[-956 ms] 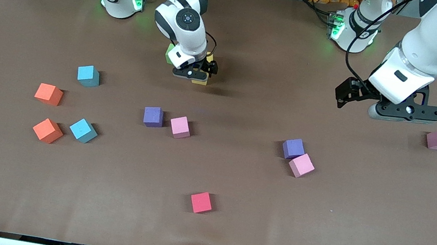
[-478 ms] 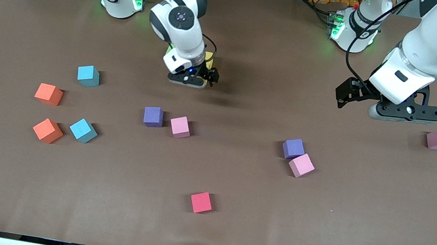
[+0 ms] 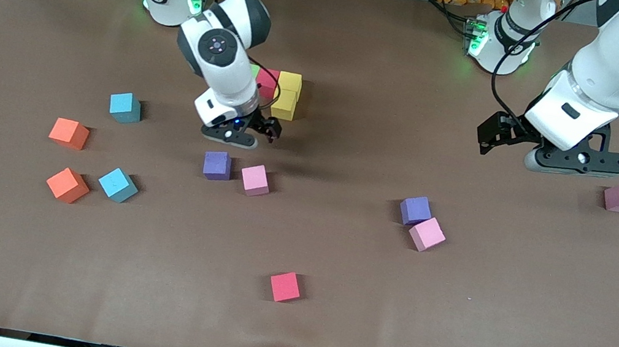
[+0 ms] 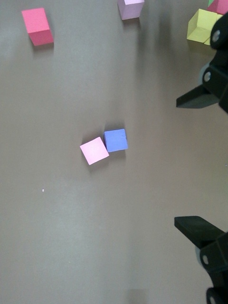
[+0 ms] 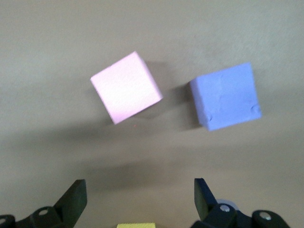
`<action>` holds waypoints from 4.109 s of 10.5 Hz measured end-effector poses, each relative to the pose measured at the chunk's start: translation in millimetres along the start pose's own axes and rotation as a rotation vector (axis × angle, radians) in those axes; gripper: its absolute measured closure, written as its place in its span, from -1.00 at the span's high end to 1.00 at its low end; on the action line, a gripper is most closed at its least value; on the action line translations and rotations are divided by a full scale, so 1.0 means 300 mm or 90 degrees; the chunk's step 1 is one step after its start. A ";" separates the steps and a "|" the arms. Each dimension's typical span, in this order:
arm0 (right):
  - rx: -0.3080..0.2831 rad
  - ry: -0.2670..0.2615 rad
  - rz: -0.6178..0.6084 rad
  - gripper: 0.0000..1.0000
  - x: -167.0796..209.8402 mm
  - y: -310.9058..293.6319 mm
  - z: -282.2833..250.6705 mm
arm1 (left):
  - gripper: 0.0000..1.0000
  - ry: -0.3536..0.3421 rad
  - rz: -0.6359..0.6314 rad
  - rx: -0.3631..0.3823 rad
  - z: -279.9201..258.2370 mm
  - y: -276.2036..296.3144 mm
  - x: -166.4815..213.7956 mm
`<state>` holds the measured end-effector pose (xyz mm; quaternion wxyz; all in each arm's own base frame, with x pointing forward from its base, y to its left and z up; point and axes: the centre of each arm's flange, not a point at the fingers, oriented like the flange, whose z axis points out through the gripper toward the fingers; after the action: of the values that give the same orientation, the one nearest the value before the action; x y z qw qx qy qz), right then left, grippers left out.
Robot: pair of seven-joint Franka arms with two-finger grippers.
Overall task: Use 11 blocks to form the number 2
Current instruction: 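Move the right gripper to the cyan cube while the left gripper reaches the purple cube, then grasp the cyan cube with the right gripper while the left gripper grasps the purple cube, then carry the purple cube toward the yellow cubes while the right gripper lifts cyan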
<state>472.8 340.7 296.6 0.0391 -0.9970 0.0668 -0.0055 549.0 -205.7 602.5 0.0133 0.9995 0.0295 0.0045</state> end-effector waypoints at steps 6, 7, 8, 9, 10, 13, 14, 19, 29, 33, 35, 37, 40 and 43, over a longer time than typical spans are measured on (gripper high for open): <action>-0.009 0.004 -0.054 1.00 0.226 0.283 -0.008 | 1.00 -0.085 0.014 -0.036 0.340 0.121 0.095; -0.015 0.005 -0.074 1.00 0.271 0.358 -0.004 | 1.00 -0.083 -0.014 -0.038 0.419 0.174 0.112; -0.022 0.004 -0.097 1.00 0.313 0.435 0.003 | 1.00 -0.068 -0.025 -0.017 0.490 0.218 0.123; -0.028 0.002 -0.121 1.00 0.352 0.514 0.011 | 1.00 -0.054 -0.023 0.013 0.558 0.275 0.117; -0.033 0.001 -0.147 1.00 0.391 0.592 0.018 | 1.00 -0.051 -0.037 0.034 0.616 0.335 0.096; -0.040 0.001 -0.257 1.00 0.484 0.777 0.019 | 1.00 -0.110 -0.202 0.019 0.735 0.190 0.183; -0.041 0.000 -0.292 1.00 0.502 0.808 0.022 | 1.00 -0.129 -0.271 -0.006 0.765 0.090 0.234; -0.094 -0.007 -0.456 1.00 0.570 0.864 0.075 | 1.00 -0.070 -0.428 -0.038 1.045 0.140 0.201; -0.060 -0.006 -0.486 1.00 0.663 0.946 0.177 | 1.00 -0.014 -0.202 0.014 1.264 0.116 0.087; -0.059 -0.012 -0.485 1.00 0.665 0.947 0.173 | 1.00 -0.018 -0.193 0.000 1.307 0.094 0.054; -0.059 -0.015 -0.484 1.00 0.666 0.948 0.172 | 1.00 -0.016 -0.189 -0.005 1.302 0.116 0.046; -0.040 -0.020 -0.459 1.00 0.663 0.957 0.175 | 0.74 -0.016 -0.189 -0.005 1.303 0.118 0.044; -0.015 -0.041 -0.339 1.00 0.661 1.012 0.169 | 0.15 -0.015 -0.189 -0.005 1.300 0.119 0.042; -0.032 -0.037 -0.209 1.00 0.677 1.097 0.154 | 0.07 -0.009 -0.176 -0.016 1.277 0.156 0.036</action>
<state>631.2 -8.1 225.7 0.0147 -0.9949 -0.0979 0.0189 566.4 -261.8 221.1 0.0261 0.9856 0.1671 -0.0042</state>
